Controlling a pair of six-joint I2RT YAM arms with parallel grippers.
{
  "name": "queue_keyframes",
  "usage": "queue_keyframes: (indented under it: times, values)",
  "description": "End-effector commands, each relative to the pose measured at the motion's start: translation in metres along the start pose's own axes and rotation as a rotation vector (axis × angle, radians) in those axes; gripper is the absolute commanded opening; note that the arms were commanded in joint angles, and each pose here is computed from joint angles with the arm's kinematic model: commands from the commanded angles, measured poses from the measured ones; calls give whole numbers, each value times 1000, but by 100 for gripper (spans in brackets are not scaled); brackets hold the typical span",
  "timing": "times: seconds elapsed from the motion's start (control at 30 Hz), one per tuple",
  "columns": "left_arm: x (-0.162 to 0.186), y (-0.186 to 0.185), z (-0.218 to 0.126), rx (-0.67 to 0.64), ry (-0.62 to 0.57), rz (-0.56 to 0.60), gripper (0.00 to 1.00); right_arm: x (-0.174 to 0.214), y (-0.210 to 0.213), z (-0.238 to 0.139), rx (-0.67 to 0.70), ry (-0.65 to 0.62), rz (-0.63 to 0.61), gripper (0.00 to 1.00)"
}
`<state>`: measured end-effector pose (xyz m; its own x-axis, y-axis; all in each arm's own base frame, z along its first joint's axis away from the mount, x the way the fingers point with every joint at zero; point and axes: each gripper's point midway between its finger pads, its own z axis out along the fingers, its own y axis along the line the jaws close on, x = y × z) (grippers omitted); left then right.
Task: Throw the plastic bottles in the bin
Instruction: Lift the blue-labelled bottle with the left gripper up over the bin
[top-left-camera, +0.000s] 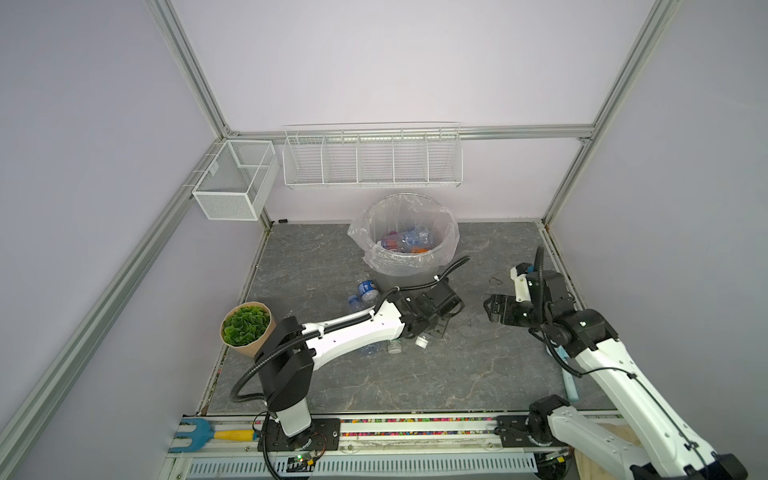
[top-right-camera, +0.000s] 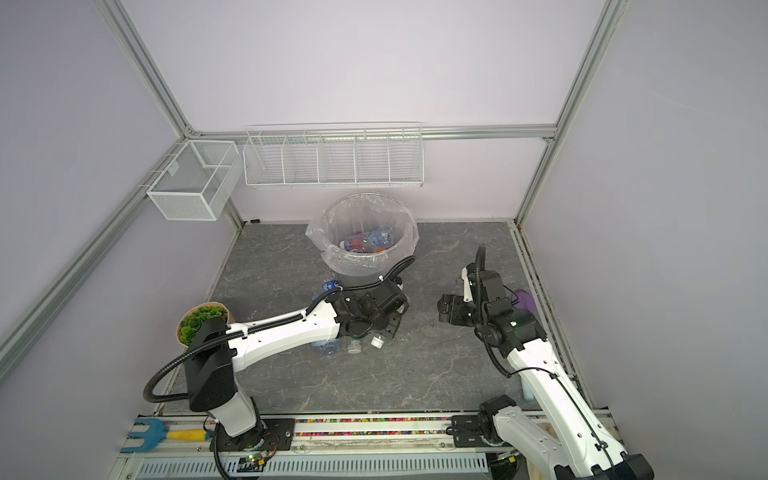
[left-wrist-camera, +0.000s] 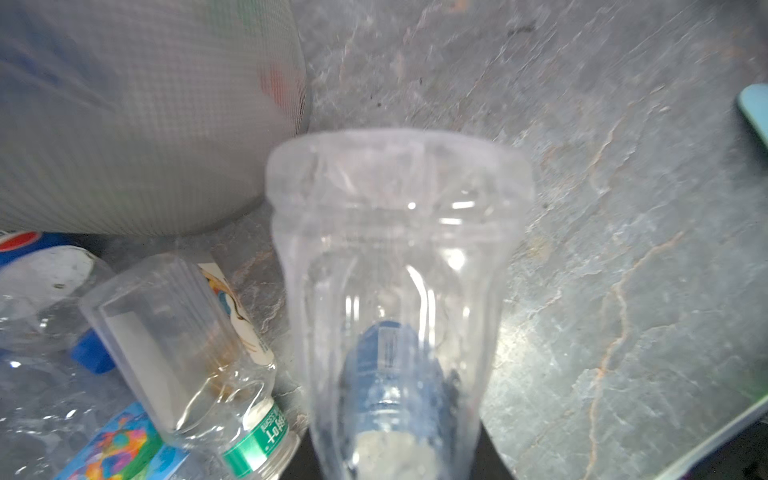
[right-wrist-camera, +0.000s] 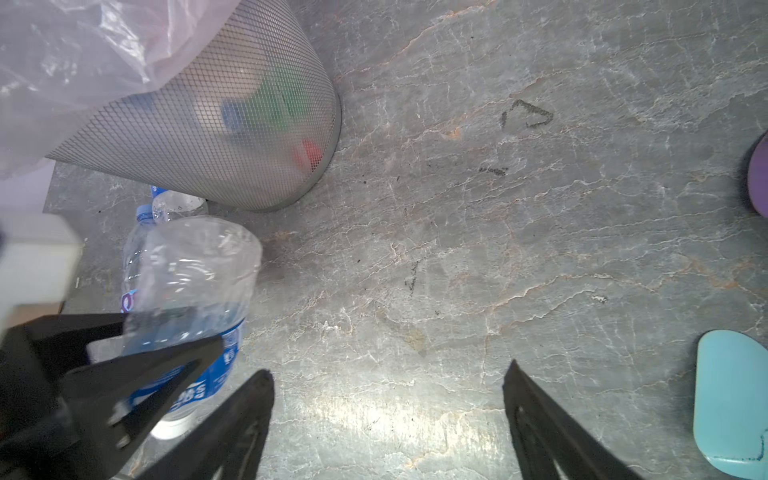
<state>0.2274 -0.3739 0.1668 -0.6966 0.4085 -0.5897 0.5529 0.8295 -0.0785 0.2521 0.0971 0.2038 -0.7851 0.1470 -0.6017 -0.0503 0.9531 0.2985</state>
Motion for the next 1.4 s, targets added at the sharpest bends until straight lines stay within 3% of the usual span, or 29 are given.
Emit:
queue_keyframes:
  times: [0.0, 0.23, 0.53, 0.93, 1.37]
  values:
    - [-34, -2, -48, 13, -136, 16, 13, 3, -3, -2, 5, 2, 17, 89]
    - [-73, -2, -119, 100, -360, 13, 13, 2, -2, -3, -2, 0, 19, 89]
    - [-106, 28, -212, 109, -692, -19, 13, 2, 2, -2, -24, 6, 26, 89]
    - [-136, 60, -298, 1, -882, 28, 15, 1, 7, -1, -47, 10, 29, 89]
    - [-159, 68, -335, -29, -959, 47, 15, 5, 11, 0, -76, 28, 36, 89]
